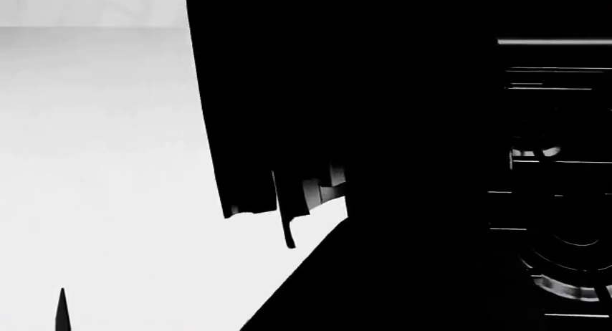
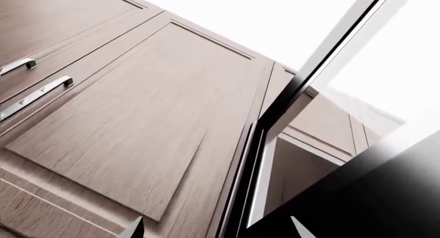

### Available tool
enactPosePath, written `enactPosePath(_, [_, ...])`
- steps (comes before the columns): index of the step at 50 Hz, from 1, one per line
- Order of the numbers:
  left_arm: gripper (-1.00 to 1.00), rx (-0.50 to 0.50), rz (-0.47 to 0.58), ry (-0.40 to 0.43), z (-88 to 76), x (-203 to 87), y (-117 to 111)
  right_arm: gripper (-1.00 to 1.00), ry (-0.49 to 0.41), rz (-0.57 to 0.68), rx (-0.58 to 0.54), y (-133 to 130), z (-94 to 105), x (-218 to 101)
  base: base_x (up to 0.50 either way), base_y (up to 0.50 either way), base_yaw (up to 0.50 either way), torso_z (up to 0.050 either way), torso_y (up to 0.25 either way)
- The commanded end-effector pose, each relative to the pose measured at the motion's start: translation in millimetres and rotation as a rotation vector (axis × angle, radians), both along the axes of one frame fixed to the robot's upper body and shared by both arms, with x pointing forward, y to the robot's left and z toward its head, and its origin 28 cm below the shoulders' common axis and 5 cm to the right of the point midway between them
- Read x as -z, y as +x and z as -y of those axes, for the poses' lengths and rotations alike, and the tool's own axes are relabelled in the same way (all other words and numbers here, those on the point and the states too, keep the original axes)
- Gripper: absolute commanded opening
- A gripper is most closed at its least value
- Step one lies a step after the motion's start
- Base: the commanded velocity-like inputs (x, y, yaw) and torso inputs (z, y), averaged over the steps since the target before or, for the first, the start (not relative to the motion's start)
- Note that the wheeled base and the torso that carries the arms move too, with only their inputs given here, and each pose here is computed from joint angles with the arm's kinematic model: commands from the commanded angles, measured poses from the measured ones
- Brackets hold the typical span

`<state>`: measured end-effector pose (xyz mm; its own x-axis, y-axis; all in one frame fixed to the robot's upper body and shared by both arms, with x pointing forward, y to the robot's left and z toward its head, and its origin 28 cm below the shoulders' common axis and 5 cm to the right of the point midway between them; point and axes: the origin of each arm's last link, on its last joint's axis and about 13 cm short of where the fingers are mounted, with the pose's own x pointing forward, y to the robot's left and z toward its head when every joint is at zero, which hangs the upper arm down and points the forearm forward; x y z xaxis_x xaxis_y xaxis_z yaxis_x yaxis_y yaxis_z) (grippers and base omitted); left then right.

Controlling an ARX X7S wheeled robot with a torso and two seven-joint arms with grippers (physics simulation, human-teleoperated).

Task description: Close the microwave door

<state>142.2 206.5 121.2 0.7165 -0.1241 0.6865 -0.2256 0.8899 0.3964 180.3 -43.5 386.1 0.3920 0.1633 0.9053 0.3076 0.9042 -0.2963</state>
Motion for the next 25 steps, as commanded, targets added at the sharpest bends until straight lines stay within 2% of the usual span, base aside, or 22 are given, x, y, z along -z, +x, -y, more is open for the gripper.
enactPosePath(1, [1.00, 0.001, -0.002, 0.002, 0.7, 0, 0, 1.00, 0.024, -0.010, 0.011, 9, 2.4, -10, 0.00, 0.00, 0.00, 0.000, 0.000])
enactPosePath(18, [1.00, 0.004, -0.001, 0.004, -0.4, 1, 0, 1.00, 0.087, -0.063, 0.078, 41, 16.6, -28, 0.00, 0.00, 0.00, 0.000, 0.000])
enactPosePath(25, [1.00, 0.007, -0.001, 0.004, -0.1, 2, 1, 1.00, 0.100, -0.068, 0.096, 50, 16.5, -30, 0.00, 0.00, 0.00, 0.000, 0.000])
